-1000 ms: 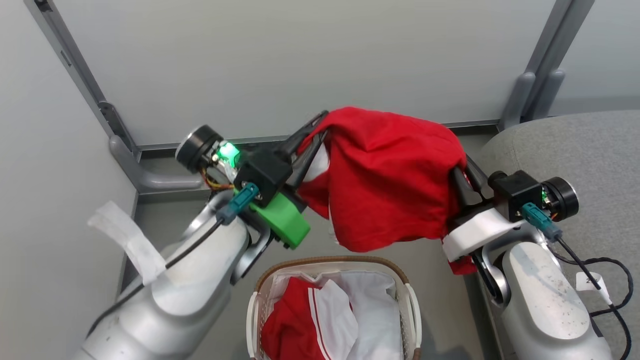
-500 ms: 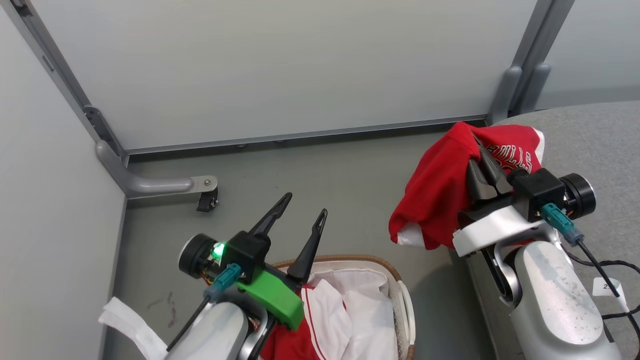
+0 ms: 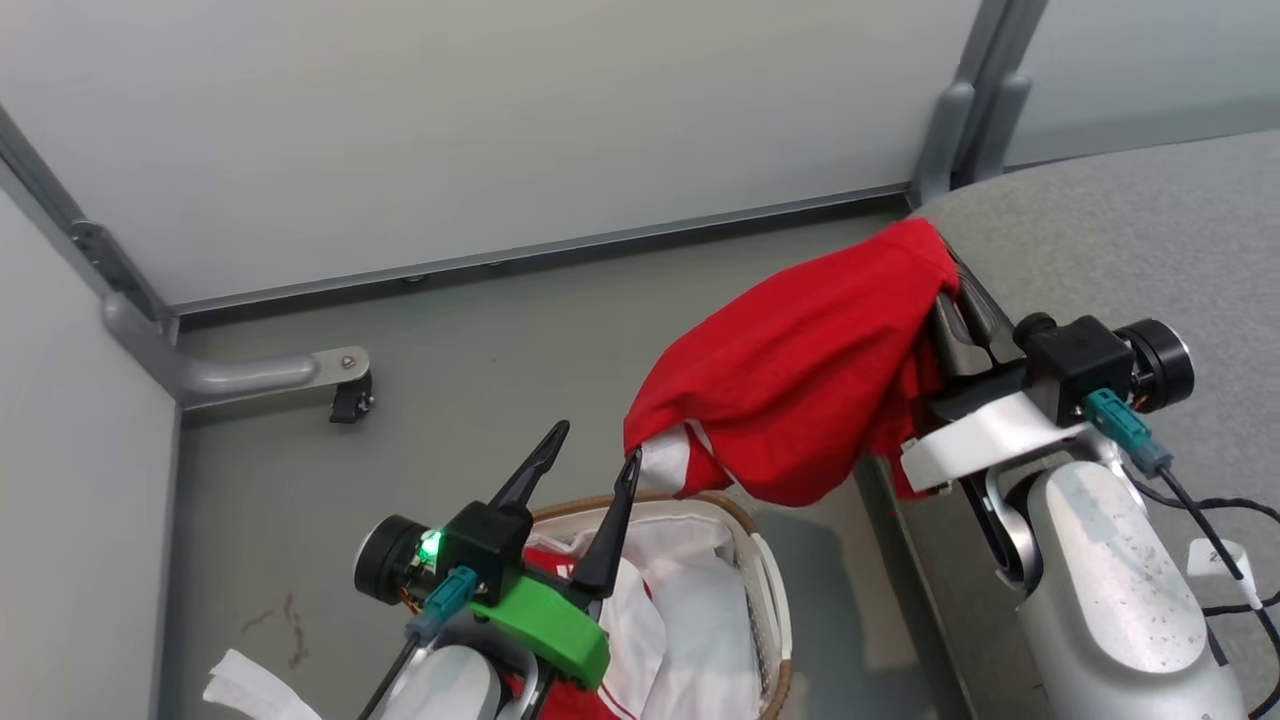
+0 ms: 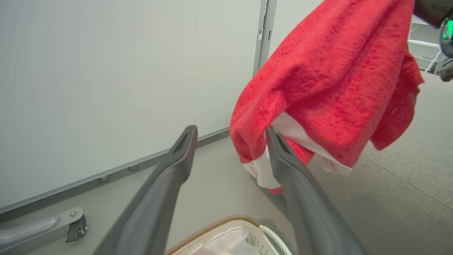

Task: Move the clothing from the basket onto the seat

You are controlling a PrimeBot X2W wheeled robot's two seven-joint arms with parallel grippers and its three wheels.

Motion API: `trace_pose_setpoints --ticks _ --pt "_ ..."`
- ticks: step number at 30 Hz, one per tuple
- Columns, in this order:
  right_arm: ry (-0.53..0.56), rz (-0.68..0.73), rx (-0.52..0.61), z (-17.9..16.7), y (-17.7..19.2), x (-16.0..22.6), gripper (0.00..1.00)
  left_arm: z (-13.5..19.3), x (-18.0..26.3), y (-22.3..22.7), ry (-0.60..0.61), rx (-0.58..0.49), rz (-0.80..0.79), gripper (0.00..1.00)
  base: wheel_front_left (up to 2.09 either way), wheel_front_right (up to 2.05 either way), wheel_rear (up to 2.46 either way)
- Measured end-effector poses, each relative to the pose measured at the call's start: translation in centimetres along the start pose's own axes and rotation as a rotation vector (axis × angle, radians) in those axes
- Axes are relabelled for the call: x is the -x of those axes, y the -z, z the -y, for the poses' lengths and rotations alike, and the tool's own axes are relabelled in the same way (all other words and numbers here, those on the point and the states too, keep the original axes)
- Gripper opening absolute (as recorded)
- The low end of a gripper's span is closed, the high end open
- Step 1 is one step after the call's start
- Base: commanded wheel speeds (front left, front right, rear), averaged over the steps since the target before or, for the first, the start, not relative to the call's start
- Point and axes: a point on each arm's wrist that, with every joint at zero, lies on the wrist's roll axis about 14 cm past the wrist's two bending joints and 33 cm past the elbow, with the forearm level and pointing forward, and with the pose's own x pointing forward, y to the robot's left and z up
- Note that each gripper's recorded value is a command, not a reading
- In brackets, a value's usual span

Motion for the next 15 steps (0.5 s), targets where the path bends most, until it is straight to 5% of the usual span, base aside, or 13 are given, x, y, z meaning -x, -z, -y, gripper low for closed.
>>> trace_pose_setpoints --ticks 15 --pt "0.313 -0.058 0.18 11.7 -1.0 5.8 0.0 8.8 -5.4 0.4 0.32 0.033 0.021 1.0 0.0 0.0 0.0"
